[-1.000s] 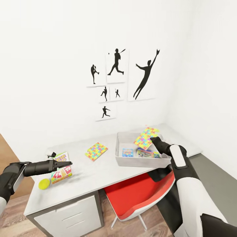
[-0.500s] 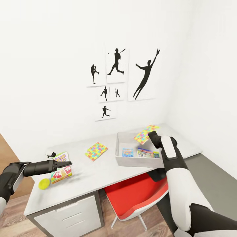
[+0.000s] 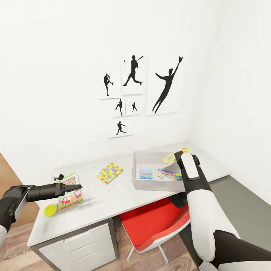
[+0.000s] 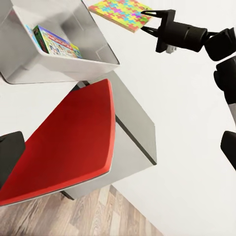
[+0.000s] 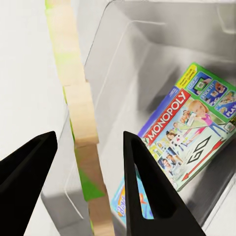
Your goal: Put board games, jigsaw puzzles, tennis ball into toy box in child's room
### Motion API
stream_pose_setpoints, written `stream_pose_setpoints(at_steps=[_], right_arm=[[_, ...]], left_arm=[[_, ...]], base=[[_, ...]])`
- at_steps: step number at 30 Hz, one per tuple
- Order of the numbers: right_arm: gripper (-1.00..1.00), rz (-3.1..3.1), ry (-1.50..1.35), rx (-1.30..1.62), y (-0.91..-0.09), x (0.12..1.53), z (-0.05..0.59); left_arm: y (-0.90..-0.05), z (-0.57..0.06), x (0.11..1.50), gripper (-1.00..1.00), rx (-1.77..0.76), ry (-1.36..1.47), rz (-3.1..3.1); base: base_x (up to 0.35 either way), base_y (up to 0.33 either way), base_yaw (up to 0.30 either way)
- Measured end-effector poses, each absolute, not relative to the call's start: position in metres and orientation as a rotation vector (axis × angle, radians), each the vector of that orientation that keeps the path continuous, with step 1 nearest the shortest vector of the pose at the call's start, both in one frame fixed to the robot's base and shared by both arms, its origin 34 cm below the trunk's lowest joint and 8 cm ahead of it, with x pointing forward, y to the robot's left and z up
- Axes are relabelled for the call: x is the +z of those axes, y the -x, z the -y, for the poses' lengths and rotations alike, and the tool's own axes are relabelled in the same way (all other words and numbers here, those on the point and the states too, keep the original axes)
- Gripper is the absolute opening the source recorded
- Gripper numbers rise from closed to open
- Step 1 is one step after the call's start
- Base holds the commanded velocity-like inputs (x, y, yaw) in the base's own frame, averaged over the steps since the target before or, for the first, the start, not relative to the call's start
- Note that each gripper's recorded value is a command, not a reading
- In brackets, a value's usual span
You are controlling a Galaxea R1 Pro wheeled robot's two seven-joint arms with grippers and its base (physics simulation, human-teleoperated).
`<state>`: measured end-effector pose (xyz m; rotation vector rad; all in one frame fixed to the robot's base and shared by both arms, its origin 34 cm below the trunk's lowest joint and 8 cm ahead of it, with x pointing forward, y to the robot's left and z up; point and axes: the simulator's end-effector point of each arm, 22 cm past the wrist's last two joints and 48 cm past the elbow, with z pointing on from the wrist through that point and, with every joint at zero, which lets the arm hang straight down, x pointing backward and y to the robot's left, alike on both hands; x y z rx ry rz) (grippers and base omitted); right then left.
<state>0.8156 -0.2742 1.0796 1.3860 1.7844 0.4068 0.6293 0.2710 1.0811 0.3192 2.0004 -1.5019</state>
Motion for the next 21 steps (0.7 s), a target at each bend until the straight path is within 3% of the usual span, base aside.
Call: stream_pose_setpoints(at_steps=[12, 21], right_arm=[[-1.0, -1.793, -1.378, 0.42, -0.817, 1.081, 0.264], [-1.0, -1.803, -1.419, 0.507, -0.818, 1.078, 0.25]], left_arm=[[-0.629, -0.272, 1.081, 1.0, -1.5, -0.319, -2.001], [-0.629, -0.272, 1.081, 1.0, -1.5, -0.32, -2.001]], base=[[0.003, 0.002, 0.0], [0.128, 0.073, 0.0]])
